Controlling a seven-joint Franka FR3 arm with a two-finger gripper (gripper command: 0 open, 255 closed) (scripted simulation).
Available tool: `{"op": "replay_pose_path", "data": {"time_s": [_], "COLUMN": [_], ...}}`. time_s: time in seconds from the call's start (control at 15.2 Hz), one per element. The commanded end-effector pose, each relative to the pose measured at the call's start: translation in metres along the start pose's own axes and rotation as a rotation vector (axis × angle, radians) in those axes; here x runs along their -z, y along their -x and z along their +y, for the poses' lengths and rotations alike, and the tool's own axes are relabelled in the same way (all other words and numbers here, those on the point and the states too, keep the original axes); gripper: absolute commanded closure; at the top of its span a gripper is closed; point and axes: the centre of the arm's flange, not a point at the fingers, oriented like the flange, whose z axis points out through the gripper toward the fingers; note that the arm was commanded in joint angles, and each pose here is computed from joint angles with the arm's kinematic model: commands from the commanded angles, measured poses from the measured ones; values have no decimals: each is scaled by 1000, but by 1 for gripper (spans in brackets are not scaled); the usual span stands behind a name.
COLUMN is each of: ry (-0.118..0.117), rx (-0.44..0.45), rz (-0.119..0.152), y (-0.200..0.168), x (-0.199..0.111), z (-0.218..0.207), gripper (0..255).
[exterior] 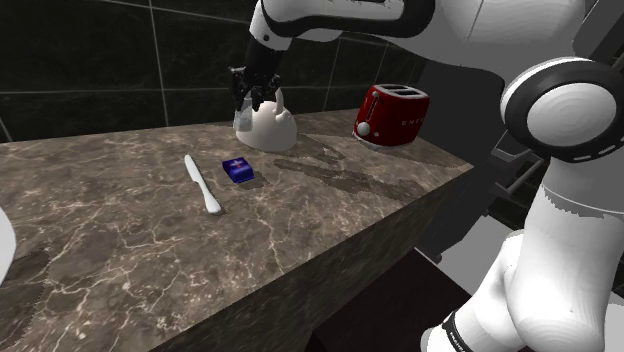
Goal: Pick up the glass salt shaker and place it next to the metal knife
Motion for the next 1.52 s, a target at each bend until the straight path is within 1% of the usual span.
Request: {"op": "replay_pose_path", "data": {"time_s": [0.0, 0.73, 1.25, 1.32, 1.45], "ry": [0, 0, 0, 0, 0], "rx": [0, 0, 0, 0, 0], "rz": [1, 1, 1, 1, 1], "y": [3, 17, 17, 17, 17], "x": [-9, -66, -66, -66, -66], "z": [1, 9, 9, 9, 9], "gripper": [255, 255, 255, 0, 0]}}
